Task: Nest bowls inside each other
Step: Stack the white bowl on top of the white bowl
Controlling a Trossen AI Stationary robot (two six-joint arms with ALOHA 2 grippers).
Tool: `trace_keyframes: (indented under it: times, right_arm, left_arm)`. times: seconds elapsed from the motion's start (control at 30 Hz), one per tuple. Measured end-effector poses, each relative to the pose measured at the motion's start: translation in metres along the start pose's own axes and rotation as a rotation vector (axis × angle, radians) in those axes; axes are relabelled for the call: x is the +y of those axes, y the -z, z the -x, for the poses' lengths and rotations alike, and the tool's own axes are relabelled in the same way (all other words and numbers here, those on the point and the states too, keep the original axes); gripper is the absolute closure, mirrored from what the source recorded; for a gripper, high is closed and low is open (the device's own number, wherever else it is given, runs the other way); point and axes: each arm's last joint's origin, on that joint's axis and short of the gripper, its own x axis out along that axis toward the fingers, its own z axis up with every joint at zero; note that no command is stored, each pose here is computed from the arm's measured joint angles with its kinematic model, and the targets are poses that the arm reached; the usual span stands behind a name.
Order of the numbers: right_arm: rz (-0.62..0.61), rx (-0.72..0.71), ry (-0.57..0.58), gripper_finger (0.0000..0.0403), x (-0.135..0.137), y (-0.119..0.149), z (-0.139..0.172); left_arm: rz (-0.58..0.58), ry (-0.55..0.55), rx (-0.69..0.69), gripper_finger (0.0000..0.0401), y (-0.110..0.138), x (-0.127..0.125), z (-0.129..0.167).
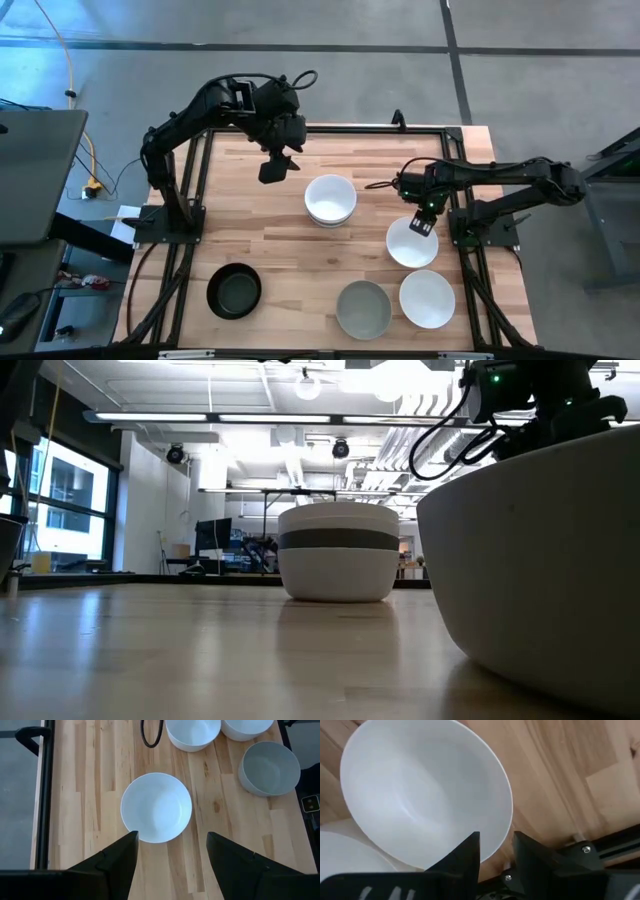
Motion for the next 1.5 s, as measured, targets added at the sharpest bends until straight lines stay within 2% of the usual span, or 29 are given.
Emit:
trace_keyframes:
  times: [0.27, 0.47, 0.63, 0.77, 1.1, 1.5]
  right_arm:
    - [-0.009, -0.048, 0.095, 0.0293, -0.003, -0.002, 0.0]
    - [-0.013, -0.065, 0.089, 0.0293, -0.002, -0.003, -0.002]
    - [-0.017, -0.004, 0.092, 0.0293, -0.009, 0.003, -0.027]
    - [-0.037, -0.008, 0.091, 0.0293, -0.012, 0.007, -0.036]
    - [-0.003, -0.067, 0.065, 0.0293, -0.011, 0.002, -0.038]
    - [-0.033, -0.064, 0.057, 0.0293, -0.013, 0.004, -0.049]
  left_arm:
    - [0.001, 0.0, 0.0, 0.0176, 0.0, 0.0, 0.0]
    - [0.0, 0.0, 0.0, 0.0176, 0.0, 0.0, 0.0]
    - [0.0, -0.001, 0.0, 0.0176, 0.0, 0.0, 0.0]
    - [-0.01, -0.001, 0.0, 0.0176, 0.0, 0.0, 0.0]
    - [-0.011, -0.003, -0.006, 0.0176, -0.001, 0.0, -0.001]
    - [-0.01, -0.003, -0.006, 0.0176, -0.001, 0.0, -0.001]
